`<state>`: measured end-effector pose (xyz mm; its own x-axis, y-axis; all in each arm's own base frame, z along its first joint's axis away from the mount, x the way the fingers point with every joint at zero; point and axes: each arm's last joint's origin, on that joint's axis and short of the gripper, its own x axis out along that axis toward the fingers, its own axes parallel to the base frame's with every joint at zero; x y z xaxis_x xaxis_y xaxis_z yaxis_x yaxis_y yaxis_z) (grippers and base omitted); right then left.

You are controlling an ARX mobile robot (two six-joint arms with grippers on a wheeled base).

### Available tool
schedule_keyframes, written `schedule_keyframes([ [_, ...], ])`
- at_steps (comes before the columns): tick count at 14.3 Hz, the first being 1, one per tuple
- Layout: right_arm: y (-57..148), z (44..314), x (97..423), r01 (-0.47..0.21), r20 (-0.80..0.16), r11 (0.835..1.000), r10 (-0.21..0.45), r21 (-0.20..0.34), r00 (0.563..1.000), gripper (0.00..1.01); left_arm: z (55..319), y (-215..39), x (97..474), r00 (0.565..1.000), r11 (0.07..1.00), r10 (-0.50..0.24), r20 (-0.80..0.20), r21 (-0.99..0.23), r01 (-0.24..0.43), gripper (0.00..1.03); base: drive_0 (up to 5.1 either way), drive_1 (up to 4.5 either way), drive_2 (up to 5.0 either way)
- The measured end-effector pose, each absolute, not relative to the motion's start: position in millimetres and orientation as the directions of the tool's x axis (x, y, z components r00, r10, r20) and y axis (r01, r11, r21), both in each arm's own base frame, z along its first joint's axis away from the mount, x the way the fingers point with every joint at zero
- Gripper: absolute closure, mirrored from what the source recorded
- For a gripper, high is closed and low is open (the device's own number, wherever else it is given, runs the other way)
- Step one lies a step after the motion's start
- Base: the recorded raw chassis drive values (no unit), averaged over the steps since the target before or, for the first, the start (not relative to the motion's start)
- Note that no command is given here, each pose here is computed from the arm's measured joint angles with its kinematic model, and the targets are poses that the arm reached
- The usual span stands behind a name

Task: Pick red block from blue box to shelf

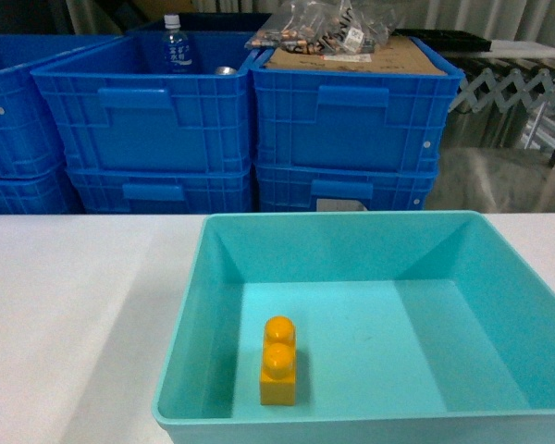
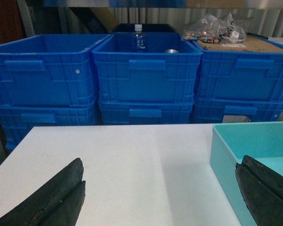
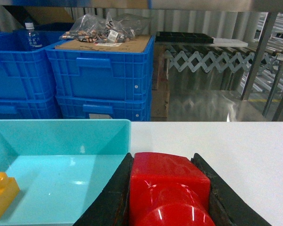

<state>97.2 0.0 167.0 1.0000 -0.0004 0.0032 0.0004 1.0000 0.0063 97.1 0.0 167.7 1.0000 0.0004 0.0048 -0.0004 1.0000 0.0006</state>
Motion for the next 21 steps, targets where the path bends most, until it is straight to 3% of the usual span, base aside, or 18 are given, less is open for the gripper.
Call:
schedule_keyframes([
  [21,0.0,167.0,97.2,0.000,0.003,1.000,0.000,0.006,1.000,0.73,167.7,0.1,97.1,1.000,1.000,0.001,0.005,0.000,-0.001,0.05,-1.4,-1.43,-1.4],
])
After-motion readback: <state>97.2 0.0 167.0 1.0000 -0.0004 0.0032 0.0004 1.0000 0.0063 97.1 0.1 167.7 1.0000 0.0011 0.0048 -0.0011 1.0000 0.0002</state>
